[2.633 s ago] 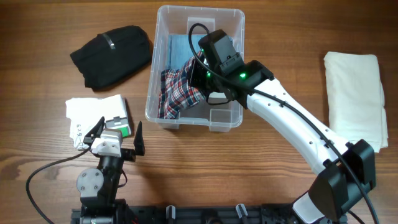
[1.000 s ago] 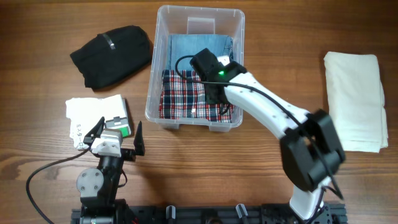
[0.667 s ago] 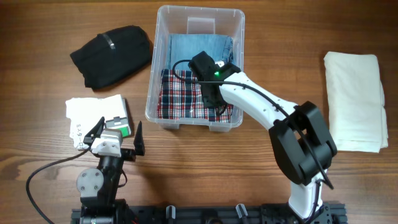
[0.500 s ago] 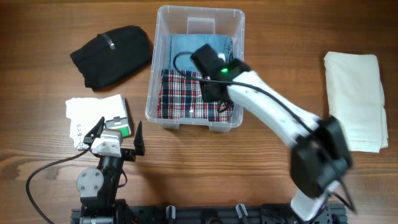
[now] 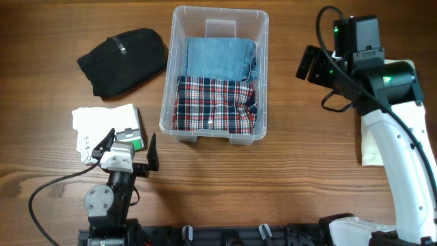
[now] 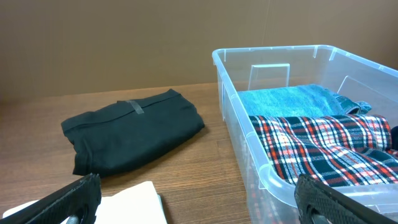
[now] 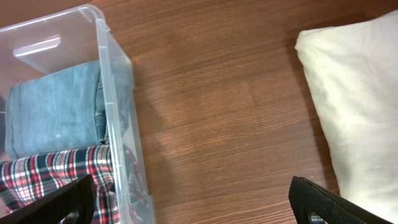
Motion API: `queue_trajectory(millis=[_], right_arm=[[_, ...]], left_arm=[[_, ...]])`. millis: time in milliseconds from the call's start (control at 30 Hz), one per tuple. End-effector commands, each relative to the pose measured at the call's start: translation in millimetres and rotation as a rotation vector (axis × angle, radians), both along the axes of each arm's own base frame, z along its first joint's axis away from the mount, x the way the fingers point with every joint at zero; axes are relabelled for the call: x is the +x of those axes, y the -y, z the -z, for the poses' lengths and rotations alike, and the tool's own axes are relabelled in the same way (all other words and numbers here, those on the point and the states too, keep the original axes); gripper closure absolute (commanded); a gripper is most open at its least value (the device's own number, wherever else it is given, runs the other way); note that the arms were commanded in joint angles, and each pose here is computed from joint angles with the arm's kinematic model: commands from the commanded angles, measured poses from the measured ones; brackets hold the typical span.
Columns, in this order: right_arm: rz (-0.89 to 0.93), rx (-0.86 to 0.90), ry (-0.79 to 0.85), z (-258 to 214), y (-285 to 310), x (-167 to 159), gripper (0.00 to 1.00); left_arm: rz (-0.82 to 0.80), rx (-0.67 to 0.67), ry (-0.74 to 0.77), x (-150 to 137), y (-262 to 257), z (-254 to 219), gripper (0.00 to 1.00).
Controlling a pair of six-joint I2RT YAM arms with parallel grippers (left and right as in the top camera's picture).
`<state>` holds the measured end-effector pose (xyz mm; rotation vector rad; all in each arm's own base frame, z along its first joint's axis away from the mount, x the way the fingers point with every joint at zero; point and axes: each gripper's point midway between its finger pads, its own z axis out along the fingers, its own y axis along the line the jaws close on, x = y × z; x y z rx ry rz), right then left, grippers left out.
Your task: Pack container
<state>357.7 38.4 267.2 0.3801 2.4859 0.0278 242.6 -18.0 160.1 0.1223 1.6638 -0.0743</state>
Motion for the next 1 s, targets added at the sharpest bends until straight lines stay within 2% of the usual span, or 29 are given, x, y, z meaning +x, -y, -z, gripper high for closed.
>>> queue_trajectory(millis=[0,400,533,567,600,667,833,967], right_arm=[[-0.01,-0.015,-0.008,2,2,2,0.0],[-0.01,-0.015,-0.008,2,2,2,0.0],[-0.011,-0.016,-0.008,2,2,2,0.0],[-0.011,-0.016,-0.008,2,2,2,0.0],[-0.01,-0.015,-0.008,2,2,2,0.0],[-0.01,-0.015,-0.008,2,2,2,0.0],[-0.01,-0.015,-0.008,2,2,2,0.0],[-0.011,-0.016,-0.008,2,2,2,0.0]], left_arm=[[0.001,0.016,0.002,0,0,2,0.0],[0.02,0.007,0.012,0,4,0,0.0],[0.302,-0.017,0.038,-13,50,-9,0.0],[0.329,-0.063,0.047,-17,55,-19,0.0],[0.309,-0.142,0.053,-18,53,-36,0.0],[0.241,-0.217,0.081,-24,42,-70,0.0],[0.061,-0.222,0.105,-48,13,-157,0.0],[-0.027,-0.217,-0.015,-47,1,-217,0.0]])
